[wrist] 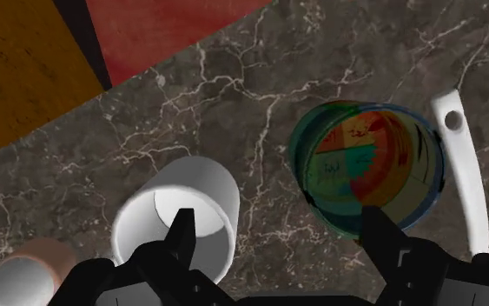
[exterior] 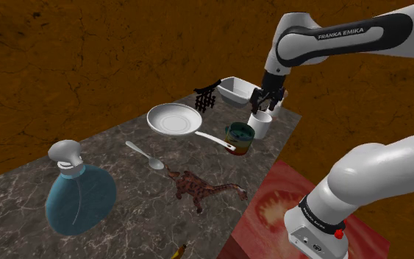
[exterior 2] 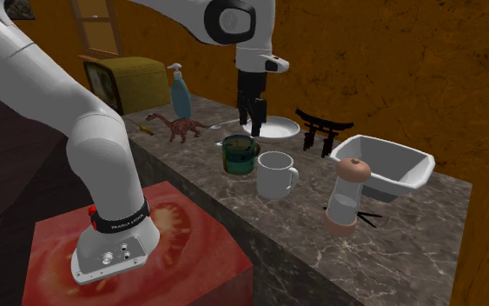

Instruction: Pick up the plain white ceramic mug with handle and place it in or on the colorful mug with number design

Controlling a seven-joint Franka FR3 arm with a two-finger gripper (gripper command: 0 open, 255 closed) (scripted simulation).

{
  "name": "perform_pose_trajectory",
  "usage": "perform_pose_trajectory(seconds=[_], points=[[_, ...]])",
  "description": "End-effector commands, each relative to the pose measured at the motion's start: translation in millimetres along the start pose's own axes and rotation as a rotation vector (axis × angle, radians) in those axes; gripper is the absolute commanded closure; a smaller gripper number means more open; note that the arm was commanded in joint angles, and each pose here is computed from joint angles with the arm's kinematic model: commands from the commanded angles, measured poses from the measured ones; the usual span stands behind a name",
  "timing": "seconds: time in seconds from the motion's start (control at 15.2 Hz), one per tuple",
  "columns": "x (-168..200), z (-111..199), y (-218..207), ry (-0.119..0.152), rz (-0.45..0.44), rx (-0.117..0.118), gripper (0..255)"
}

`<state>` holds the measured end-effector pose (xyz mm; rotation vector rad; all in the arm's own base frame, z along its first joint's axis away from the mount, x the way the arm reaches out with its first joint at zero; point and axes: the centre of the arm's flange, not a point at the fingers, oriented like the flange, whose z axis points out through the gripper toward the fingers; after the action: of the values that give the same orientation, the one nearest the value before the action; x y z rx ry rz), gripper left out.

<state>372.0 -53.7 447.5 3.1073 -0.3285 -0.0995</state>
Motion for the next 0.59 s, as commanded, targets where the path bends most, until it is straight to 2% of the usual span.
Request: perform_pose_trajectory(seconds=[0.0, 0.26, 0.53], points=[[16, 17, 10, 0.013, 0.018, 0.005, 0], [49, 51, 30, 0.033, 0.053, 0.016, 0], [53, 71, 32, 0.036, 0.057, 0.017, 0]])
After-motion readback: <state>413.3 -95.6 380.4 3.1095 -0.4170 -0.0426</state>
